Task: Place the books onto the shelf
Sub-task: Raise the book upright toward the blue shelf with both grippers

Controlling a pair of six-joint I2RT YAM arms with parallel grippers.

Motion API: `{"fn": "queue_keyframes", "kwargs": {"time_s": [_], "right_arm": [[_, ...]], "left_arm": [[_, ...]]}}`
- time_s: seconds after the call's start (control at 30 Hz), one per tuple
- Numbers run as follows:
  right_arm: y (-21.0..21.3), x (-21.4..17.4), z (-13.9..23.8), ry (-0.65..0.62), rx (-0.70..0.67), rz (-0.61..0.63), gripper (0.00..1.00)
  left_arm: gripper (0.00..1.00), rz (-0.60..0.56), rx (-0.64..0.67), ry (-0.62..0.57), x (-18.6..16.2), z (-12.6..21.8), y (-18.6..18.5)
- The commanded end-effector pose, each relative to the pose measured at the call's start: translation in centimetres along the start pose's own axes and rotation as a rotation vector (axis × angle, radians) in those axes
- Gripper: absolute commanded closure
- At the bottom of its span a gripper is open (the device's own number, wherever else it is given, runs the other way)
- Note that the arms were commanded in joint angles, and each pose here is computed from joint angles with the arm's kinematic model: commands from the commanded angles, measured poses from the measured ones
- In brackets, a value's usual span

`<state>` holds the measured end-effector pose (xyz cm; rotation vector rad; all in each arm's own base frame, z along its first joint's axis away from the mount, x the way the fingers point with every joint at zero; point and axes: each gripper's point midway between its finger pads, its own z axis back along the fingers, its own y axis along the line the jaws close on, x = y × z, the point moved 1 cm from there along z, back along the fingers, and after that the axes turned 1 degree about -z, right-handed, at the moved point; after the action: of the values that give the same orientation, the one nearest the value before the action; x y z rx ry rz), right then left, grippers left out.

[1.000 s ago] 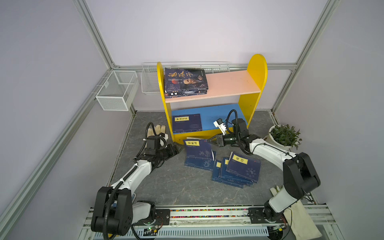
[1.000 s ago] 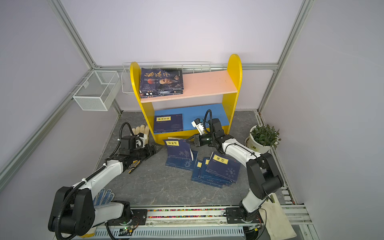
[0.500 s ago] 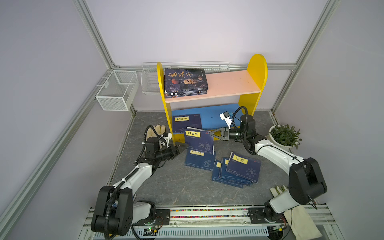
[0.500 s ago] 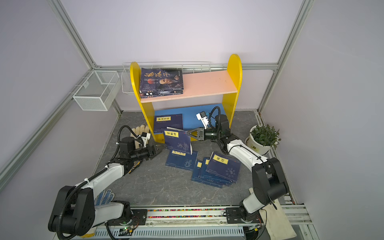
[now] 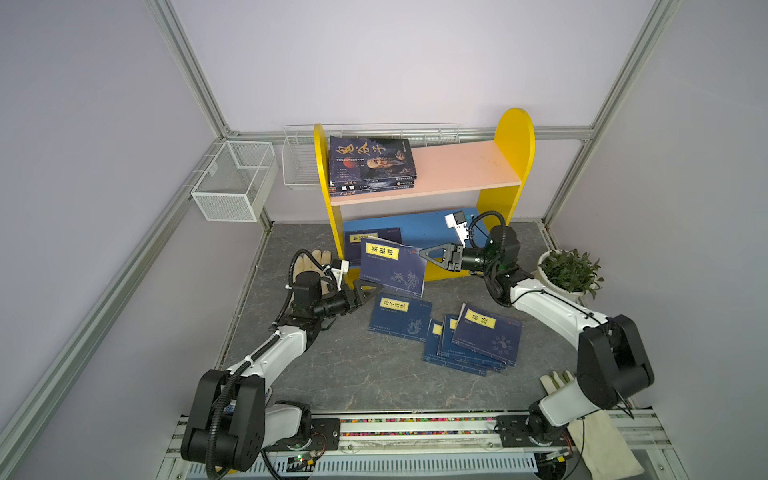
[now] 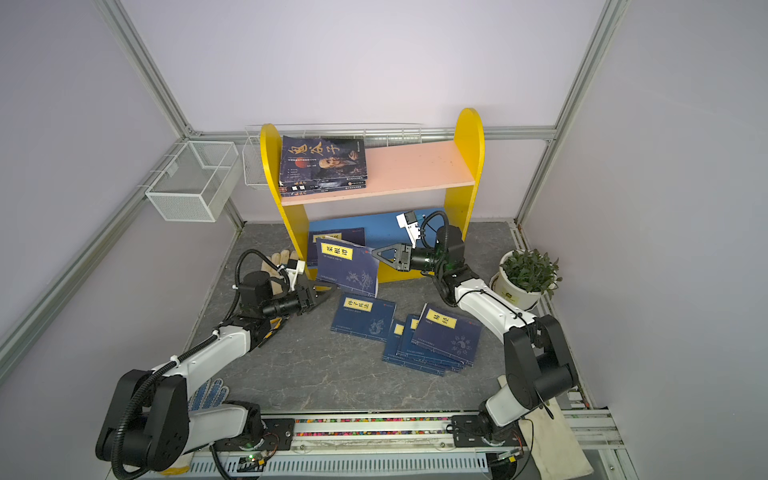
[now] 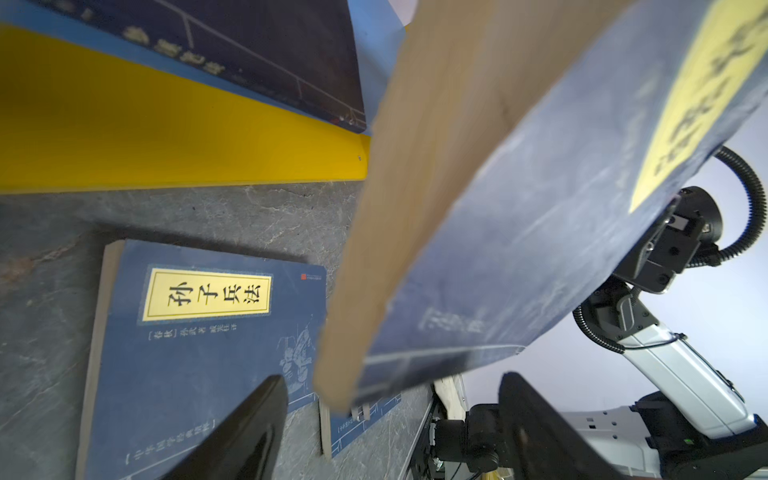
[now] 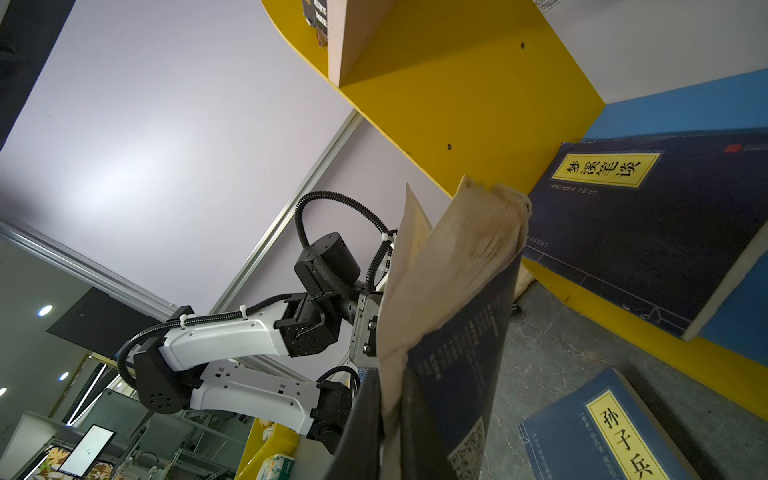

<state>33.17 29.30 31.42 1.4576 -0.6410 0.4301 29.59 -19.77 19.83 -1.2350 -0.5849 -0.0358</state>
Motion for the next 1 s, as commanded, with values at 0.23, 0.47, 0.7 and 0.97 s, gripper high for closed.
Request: {"fn": "queue_keyframes", "kwargs": {"time_s": [0.23, 0.47, 0.7, 0.97], "right_arm": [[1.6, 0.5, 0.4, -0.004, 0.049, 0.031, 0.93], [0.6, -0.1, 0.3, 0.015, 0.025, 0.013, 0.93], [-2.5, -1.5, 0.4, 0.045, -0.111, -0.019, 0.89], [-6.1, -2.5, 1.9, 0.033, -0.321, -0.071, 0.3]], "left_arm": [[0.28, -0.087, -0.142, -0.065, 3.1, -0.1, -4.4], [0.54, -0.074, -0.192, -0.089, 3.8, -0.4, -5.1], [0.93, -0.036, -0.237, -0.117, 4.3, -0.4, -5.7], [1.0, -0.048, -0.279, -0.247, 5.9, 0.8, -7.2]]}}
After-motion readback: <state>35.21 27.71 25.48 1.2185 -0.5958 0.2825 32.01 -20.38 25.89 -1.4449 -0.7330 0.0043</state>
